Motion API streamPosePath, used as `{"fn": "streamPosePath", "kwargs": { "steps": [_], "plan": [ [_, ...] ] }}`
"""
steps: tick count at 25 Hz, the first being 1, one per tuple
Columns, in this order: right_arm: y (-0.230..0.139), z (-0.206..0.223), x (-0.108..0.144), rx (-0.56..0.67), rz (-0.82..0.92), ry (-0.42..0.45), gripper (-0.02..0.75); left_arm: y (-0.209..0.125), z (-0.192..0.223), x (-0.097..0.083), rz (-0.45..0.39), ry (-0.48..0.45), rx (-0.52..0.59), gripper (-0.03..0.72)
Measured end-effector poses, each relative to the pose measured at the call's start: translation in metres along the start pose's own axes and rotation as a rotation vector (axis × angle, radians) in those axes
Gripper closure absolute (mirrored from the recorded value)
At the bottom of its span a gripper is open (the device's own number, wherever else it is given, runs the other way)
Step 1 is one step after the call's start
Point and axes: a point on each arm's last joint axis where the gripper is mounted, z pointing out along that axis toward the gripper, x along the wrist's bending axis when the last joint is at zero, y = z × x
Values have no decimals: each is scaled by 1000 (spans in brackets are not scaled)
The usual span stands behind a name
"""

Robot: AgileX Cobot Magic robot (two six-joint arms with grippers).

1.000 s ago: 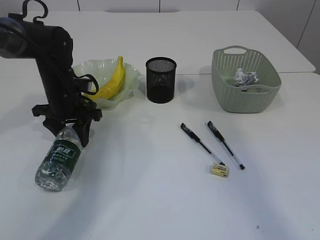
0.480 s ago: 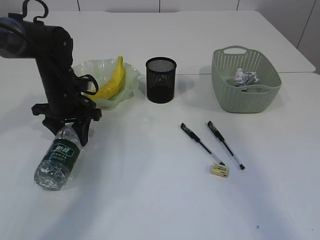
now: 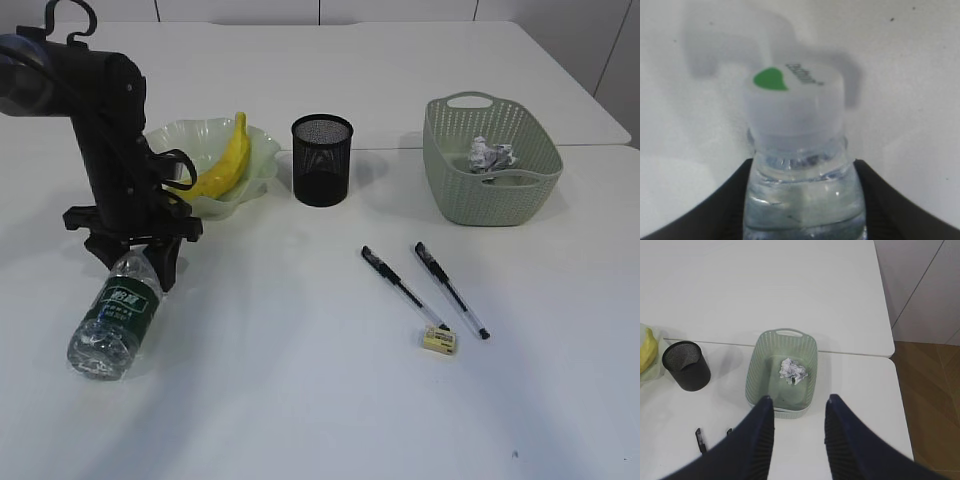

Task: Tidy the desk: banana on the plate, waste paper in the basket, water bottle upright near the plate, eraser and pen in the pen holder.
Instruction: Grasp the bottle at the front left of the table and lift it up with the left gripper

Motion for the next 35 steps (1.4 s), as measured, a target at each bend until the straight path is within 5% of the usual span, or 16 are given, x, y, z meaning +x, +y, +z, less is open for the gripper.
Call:
{"fn": "streamPosePath", "kwargs": {
  "steps": [19, 29, 35],
  "plan": [
    [0, 0, 0, 0, 0, 0, 477, 2, -2, 4, 19, 41, -26, 314],
    [0, 0, 0, 0, 0, 0, 477, 11, -34, 2, 28, 25, -231, 314],
    [0, 0, 1, -1, 2, 9, 477, 10, -44, 2, 28, 21, -263, 314]
  ]
}}
